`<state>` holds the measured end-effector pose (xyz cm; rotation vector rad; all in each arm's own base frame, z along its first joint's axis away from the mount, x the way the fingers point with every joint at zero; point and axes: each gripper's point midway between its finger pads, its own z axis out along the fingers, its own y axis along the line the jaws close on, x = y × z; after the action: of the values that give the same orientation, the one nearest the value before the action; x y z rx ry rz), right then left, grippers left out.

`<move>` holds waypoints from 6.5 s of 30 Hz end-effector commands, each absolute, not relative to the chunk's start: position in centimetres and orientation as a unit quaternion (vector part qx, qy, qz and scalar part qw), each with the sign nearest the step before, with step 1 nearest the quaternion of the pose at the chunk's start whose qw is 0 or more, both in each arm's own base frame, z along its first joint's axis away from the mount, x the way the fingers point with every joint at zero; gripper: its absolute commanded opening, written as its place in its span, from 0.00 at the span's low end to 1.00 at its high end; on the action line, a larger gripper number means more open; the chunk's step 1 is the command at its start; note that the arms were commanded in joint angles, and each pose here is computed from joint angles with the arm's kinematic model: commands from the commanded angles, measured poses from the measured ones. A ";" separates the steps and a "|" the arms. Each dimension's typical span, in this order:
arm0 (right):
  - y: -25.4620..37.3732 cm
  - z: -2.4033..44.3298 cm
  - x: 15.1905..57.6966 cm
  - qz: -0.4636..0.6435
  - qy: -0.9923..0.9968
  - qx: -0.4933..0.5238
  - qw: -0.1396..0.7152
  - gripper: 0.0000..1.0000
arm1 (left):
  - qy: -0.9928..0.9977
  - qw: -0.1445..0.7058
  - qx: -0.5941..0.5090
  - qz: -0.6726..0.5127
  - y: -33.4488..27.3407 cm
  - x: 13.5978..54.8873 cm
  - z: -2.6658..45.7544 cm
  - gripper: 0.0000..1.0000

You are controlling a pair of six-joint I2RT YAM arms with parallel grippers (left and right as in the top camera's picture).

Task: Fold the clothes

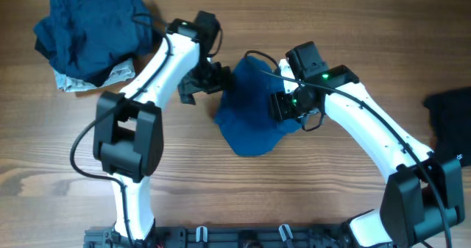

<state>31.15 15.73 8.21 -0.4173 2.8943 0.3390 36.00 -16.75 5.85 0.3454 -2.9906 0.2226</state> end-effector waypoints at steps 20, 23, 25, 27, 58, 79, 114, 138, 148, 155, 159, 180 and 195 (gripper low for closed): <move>17.6 5.4 30.1 0.070 0.979 -0.177 0.073 0.04 | -0.983 0.076 0.147 0.075 -13.0 36.5 5.9 1.00; 18.4 6.7 29.8 0.095 0.977 -0.177 0.067 0.04 | -0.983 0.075 0.147 0.075 -13.0 36.5 5.9 0.99; 18.9 7.8 29.9 0.108 0.976 -0.177 0.072 0.05 | -0.983 0.075 0.147 0.075 -13.0 36.5 5.9 1.00; 19.1 9.2 30.1 0.115 0.975 -0.170 0.080 0.04 | -0.983 0.075 0.147 0.075 -13.0 36.5 5.9 1.00; 20.4 8.1 26.1 0.072 0.992 -0.101 -0.009 0.51 | -0.983 0.083 0.147 0.072 -12.9 36.2 5.9 1.00; 24.8 6.9 24.2 0.141 0.972 -0.187 -0.035 0.04 | -0.983 0.084 0.147 0.071 -12.9 36.1 5.9 1.00; 23.4 5.6 37.2 0.429 0.895 -0.117 0.027 0.04 | -0.985 0.085 0.135 0.070 -13.7 35.7 5.9 1.00; 24.2 11.1 32.4 0.550 0.828 -0.110 -0.019 0.10 | -0.987 0.081 0.122 0.069 -13.6 35.9 5.9 1.00; 25.1 6.1 26.8 0.581 0.805 -0.023 -0.117 0.11 | -0.987 0.077 0.122 0.070 -13.7 36.1 5.8 1.00; 27.7 4.1 23.5 0.525 0.834 -0.022 -0.167 0.15 | -0.987 0.078 0.122 0.070 -13.7 36.0 5.8 1.00; 28.3 3.3 23.5 0.502 0.850 -0.017 -0.162 0.14 | -0.987 0.078 0.122 0.070 -13.7 36.1 5.8 1.00; 17.7 16.2 29.7 0.400 0.911 0.012 0.102 0.99 | -0.996 -0.002 0.015 0.087 -13.9 39.7 5.5 1.00; 16.0 15.3 28.6 0.379 0.921 -0.006 0.093 1.00 | -0.939 0.038 -0.205 0.274 -19.6 37.7 2.7 1.00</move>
<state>28.37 16.10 15.08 0.0195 2.7466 1.1477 38.64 -17.70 2.67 -0.4228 -2.9816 0.6084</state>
